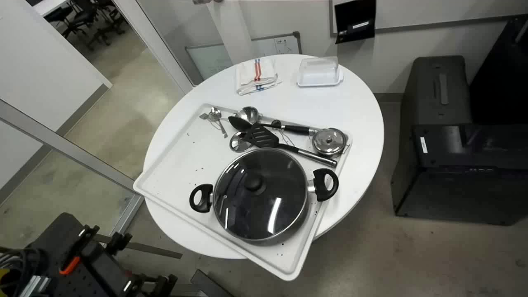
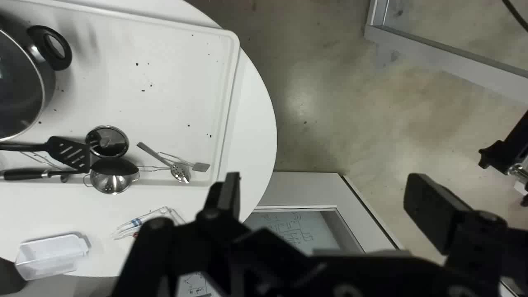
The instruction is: Pick up the lid from the pot and put it on the table
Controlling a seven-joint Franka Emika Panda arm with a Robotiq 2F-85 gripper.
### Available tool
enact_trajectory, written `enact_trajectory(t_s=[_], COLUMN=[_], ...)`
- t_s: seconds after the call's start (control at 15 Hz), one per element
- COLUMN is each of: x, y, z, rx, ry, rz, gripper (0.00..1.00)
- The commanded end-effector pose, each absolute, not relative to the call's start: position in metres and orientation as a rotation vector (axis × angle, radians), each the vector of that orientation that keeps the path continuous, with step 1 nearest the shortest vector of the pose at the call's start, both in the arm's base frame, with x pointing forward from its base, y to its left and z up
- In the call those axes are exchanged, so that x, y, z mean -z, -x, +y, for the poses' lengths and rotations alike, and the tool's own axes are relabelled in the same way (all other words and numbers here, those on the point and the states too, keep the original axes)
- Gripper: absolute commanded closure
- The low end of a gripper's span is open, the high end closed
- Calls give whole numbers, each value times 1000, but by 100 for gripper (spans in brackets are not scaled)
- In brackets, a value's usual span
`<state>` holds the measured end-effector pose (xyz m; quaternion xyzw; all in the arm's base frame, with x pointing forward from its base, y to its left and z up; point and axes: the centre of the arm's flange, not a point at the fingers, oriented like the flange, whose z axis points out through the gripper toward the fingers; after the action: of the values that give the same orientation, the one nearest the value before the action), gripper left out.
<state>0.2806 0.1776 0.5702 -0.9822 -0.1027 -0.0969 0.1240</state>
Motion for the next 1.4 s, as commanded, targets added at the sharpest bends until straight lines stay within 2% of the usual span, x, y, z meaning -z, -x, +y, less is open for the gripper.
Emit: enact_trajectory(t_s=[0.0,0.47,0.67,1.33], x=[-570,-570,-560,-467], y=[-281,-281,-296,-396], z=[178,178,177,130], rx=[283,283,279,325], ry=[2863,2863,2888,2931], rz=[-300,-300,-244,362], gripper=[0,0,0,0])
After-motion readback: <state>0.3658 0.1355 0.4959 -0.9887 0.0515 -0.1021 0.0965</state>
